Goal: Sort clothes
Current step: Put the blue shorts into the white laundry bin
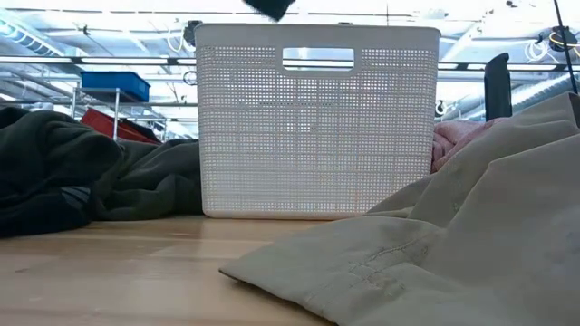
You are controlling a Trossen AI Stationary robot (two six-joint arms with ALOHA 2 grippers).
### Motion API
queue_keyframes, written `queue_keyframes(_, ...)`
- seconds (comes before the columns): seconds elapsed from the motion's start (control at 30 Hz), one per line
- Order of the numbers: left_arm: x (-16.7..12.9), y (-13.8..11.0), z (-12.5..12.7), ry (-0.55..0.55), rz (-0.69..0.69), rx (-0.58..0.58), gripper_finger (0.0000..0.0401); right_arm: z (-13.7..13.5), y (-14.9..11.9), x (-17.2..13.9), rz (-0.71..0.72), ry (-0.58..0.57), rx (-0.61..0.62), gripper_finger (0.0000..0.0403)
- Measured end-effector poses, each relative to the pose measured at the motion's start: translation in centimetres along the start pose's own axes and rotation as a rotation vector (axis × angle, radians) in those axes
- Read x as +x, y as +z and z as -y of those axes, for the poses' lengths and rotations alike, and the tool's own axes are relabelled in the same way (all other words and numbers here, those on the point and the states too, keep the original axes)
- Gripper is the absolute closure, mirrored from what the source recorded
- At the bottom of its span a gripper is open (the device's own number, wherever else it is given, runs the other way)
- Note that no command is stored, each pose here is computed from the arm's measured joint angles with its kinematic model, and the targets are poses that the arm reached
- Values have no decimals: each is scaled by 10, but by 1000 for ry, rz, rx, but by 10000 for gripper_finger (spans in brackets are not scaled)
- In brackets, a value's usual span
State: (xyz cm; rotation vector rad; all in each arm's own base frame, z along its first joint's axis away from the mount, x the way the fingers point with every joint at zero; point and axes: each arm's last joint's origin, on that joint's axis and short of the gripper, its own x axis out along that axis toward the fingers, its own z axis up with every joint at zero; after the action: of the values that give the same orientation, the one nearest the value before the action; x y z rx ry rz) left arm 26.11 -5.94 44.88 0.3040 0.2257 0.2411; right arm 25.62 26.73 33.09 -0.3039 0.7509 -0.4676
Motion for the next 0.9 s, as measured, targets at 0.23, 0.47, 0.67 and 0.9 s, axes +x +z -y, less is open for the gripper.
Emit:
queue_keyframes(0.23,36,-24,-61,3,-82,-25,366,13,-8,23,-40,-76,-44,267)
queue_keyframes(0.47,77,-57,-100,-18,-180,-58,366,54,-28,45,-79,-132,7,282)
queue_keyframes(0.67,124,-89,-114,-103,-215,-103,366,87,-60,53,-24,-76,120,284)
queue_keyframes(0.9,178,-140,-107,-246,-324,-149,366,125,-84,48,65,0,241,284)
